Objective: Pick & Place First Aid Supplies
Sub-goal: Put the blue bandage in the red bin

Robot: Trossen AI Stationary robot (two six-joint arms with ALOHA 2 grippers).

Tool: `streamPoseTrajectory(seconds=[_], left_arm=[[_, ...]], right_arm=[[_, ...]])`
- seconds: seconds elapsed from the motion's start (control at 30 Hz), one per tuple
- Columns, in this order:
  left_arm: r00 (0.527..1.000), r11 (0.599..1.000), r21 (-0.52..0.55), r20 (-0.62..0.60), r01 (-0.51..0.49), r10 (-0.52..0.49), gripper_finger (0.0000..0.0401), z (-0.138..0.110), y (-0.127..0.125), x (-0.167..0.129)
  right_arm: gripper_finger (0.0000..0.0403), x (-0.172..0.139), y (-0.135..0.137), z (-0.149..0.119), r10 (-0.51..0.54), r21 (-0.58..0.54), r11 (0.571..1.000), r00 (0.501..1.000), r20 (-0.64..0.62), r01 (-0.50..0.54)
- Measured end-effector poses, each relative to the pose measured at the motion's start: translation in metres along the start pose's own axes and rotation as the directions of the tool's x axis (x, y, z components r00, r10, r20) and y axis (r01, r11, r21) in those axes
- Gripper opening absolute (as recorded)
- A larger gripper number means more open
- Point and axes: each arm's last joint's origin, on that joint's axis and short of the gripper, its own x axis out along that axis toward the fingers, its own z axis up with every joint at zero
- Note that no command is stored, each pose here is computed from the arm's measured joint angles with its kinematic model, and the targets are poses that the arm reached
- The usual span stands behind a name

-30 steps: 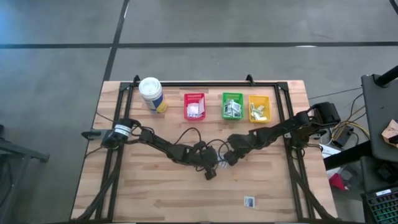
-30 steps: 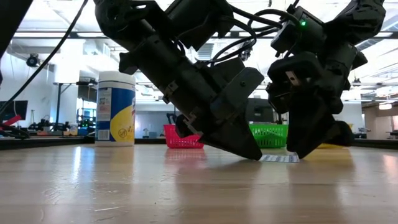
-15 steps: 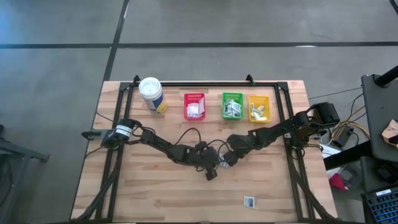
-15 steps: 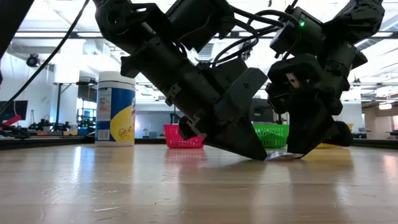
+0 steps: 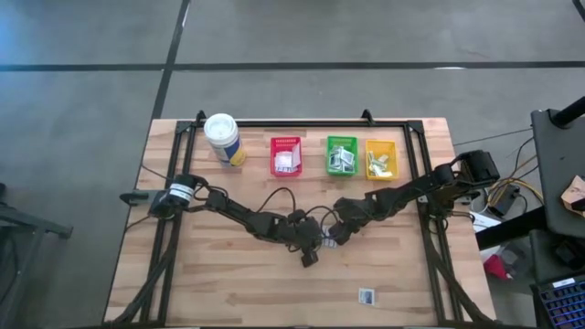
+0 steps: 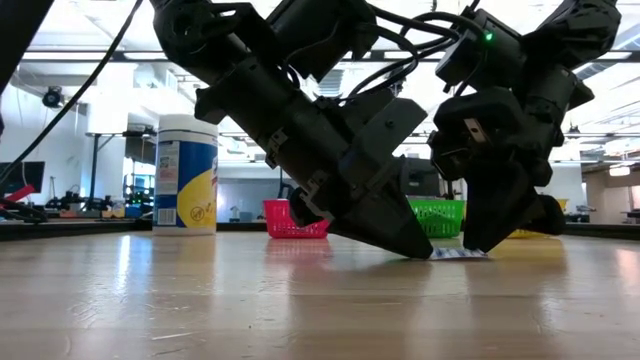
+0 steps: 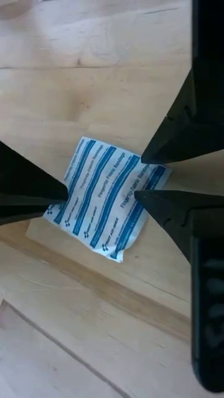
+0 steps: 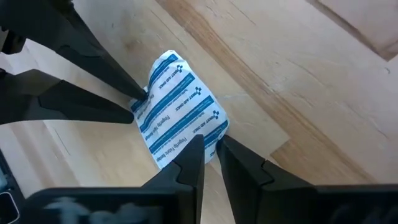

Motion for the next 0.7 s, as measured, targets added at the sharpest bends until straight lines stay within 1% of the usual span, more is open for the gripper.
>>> streamPoseTrajectory(seconds=[0.13, 0.3, 0.5, 0.7], left_arm=[[1.000, 1.000, 0.018, 0.001, 0.002, -0.002, 0.0094, 0.000, 0.000, 0.000], [1.000, 0.999, 0.043, 0.005, 0.014, -0.014, 0.0094, 0.000, -0.002, -0.001], [1.000, 0.998, 0.066, 0.018, 0.001, -0.003, 0.0094, 0.004, -0.003, -0.005], [1.000, 0.995, 0.104, 0.020, -0.005, 0.002, 0.0094, 0.008, -0.004, -0.012]], right_arm=[[0.0046, 0.000, 0.000, 0.000, -0.010, -0.016, 1.000, 1.000, 0.013, 0.010], [0.0013, 0.000, -0.001, 0.000, -0.019, -0.049, 0.999, 1.000, 0.017, 0.020], [0.0009, 0.000, -0.001, 0.000, -0.016, -0.088, 0.996, 1.000, 0.017, 0.018], [0.0008, -0.010, 0.004, 0.001, 0.004, -0.146, 0.989, 0.999, 0.034, 0.001]])
